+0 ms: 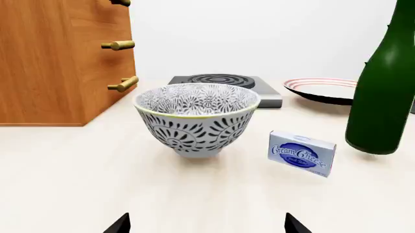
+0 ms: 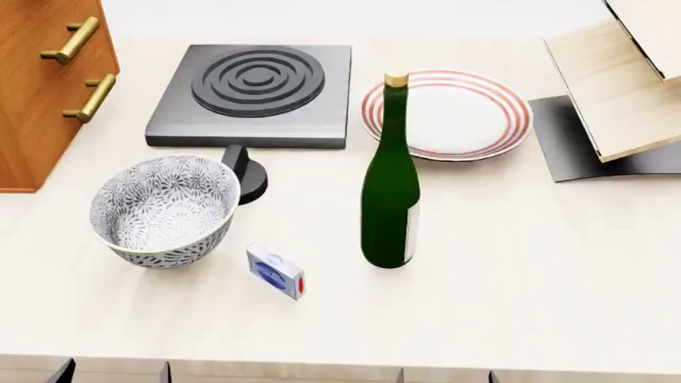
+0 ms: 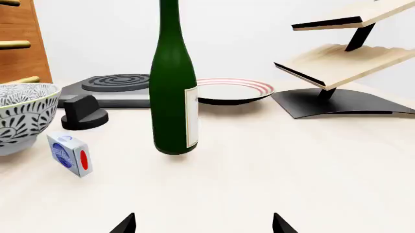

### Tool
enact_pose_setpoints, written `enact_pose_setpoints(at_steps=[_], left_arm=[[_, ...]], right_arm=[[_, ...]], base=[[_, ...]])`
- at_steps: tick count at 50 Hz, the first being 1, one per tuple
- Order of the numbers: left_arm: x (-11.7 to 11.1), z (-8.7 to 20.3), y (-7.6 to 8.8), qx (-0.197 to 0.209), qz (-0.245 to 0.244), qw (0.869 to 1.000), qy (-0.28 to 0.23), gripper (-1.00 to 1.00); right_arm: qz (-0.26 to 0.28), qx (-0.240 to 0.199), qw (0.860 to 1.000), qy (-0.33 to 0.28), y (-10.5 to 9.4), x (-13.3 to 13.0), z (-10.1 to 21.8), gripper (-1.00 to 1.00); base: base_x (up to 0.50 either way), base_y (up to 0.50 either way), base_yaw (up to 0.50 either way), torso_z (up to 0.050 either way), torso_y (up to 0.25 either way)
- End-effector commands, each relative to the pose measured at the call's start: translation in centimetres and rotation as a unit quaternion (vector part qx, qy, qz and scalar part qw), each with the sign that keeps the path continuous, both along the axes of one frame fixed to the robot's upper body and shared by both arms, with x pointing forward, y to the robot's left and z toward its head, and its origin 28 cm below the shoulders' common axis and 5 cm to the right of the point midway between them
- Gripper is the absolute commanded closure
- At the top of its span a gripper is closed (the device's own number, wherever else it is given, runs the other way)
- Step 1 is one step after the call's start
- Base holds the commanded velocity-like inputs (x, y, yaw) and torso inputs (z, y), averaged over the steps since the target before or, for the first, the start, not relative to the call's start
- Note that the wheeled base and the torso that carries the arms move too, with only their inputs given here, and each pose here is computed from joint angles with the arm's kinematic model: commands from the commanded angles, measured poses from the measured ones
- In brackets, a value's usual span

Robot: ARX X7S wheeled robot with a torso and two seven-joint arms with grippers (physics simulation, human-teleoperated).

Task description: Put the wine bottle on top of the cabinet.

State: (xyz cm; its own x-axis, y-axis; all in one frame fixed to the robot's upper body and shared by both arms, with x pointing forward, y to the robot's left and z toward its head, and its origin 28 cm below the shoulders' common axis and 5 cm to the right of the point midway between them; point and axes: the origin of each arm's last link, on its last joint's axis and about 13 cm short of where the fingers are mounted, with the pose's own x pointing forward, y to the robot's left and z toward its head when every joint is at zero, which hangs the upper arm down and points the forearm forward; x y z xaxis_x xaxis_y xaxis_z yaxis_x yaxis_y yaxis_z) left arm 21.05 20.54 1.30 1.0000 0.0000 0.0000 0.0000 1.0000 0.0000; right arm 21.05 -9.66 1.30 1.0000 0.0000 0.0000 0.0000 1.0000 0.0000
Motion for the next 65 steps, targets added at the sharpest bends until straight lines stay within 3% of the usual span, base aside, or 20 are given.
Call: enact_pose_setpoints(at_steps=[1,5,8,34,35,38,51,65], left_arm=[[0.0,0.0,0.0,0.0,0.0,1.0,0.0,-1.0],[0.1,-0.3,0.0,0.011,0.012,1.0,0.026,-1.0],[0.0,0.0,0.0,-0.001,0.0,1.0,0.005,-1.0],[-0.6,1.3,0.1,-0.003,-0.008,1.0,-0.012,-1.0],[-0.9,1.8,0.1,-0.048,-0.007,0.999,-0.019,-1.0],[-1.0,1.9,-0.2,-0.024,-0.012,0.999,-0.02,-1.0],[-1.7,6.0,-1.1,-0.013,-0.036,0.997,-0.071,-1.0],[-4.1,12.9,-2.0,-0.006,-0.063,0.985,-0.161,-1.0]], right_arm=[[0.0,0.0,1.0,0.0,0.0,0.0,0.0,-1.0],[-0.001,0.001,1.0,0.0,0.0,0.0,0.0,-1.0],[-0.002,0.0,1.0,0.0,0.0,-0.1,0.0,-1.0],[-0.009,-0.021,0.999,-0.023,0.0,-0.6,1.3,-1.0],[-0.008,-0.023,0.999,-0.025,0.1,-0.6,1.4,-1.0],[-0.009,-0.022,0.999,-0.031,0.0,-0.6,2.0,-1.0],[0.002,-0.022,0.996,-0.09,0.5,-1.1,6.2,-1.0],[0.011,-0.033,0.985,-0.169,0.8,-2.8,11.9,-1.0]], base=[[0.0,0.0,0.0,0.0,0.0],[0.0,0.0,0.0,0.0,0.0],[0.0,0.0,0.0,0.0,0.0],[0.0,0.0,0.0,0.0,0.0],[0.0,0.0,0.0,0.0,0.0],[0.0,0.0,0.0,0.0,0.0],[0.0,0.0,0.0,0.0,0.0],[0.0,0.0,0.0,0.0,0.0]])
